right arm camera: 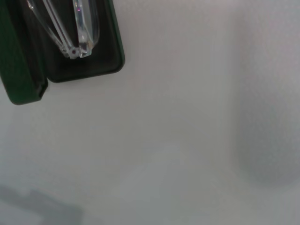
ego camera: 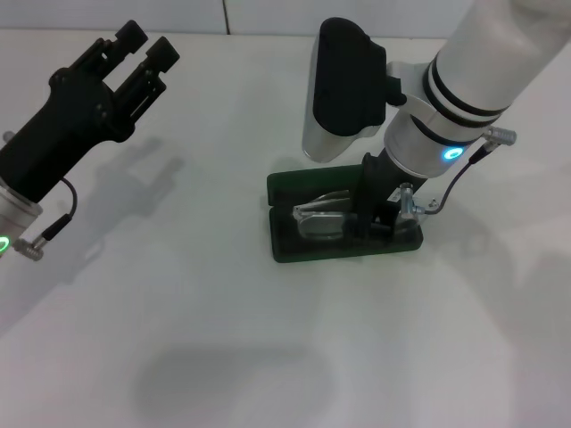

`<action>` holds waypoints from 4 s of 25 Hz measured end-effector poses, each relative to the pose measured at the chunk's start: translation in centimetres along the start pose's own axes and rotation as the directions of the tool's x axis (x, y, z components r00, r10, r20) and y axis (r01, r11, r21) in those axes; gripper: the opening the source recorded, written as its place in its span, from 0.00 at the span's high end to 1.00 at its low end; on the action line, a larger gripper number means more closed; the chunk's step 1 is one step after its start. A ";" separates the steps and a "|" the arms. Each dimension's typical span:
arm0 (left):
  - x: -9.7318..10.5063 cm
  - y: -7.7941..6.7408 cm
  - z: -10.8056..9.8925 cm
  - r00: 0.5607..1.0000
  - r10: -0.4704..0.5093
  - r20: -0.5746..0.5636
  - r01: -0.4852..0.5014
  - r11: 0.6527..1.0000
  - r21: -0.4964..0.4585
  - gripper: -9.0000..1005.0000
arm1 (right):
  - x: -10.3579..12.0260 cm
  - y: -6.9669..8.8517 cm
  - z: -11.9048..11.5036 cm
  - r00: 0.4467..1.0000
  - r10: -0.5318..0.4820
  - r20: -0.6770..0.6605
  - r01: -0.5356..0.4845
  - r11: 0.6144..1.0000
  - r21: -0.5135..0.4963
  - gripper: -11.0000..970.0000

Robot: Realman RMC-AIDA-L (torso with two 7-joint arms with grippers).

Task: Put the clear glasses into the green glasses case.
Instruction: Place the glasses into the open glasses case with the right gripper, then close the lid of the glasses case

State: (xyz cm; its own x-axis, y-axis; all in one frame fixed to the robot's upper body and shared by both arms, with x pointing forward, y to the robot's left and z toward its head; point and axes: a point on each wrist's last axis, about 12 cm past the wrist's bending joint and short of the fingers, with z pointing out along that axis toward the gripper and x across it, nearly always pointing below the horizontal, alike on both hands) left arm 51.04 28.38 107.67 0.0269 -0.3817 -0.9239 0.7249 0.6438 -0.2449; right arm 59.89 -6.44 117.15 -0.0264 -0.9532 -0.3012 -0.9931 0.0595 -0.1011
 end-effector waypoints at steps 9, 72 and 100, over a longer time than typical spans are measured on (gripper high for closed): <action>0.1 -0.1 0.2 1.000 0.001 -0.002 -0.001 1.000 0.001 0.42 | 0.0 -0.1 0.2 1.000 -0.007 0.000 0.007 1.000 0.017 0.84; 3.0 3.4 8.0 0.892 -0.080 -0.444 0.027 0.992 -0.123 0.25 | 22.4 5.4 -1.0 0.694 0.308 0.650 -0.358 0.932 -0.060 0.66; 5.8 -0.4 14.8 0.742 0.044 -0.669 0.014 0.997 0.081 0.22 | 19.5 4.8 4.7 0.644 0.388 0.659 -0.320 0.919 -0.228 0.66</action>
State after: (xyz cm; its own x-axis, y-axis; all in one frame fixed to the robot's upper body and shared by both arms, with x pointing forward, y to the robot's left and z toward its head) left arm 61.08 16.07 106.77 -0.4087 0.1892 -0.8928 0.7788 0.5823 -0.2332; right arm 55.18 -23.39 106.36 -0.3270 -0.3952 -0.8584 -0.9306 0.2925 0.2199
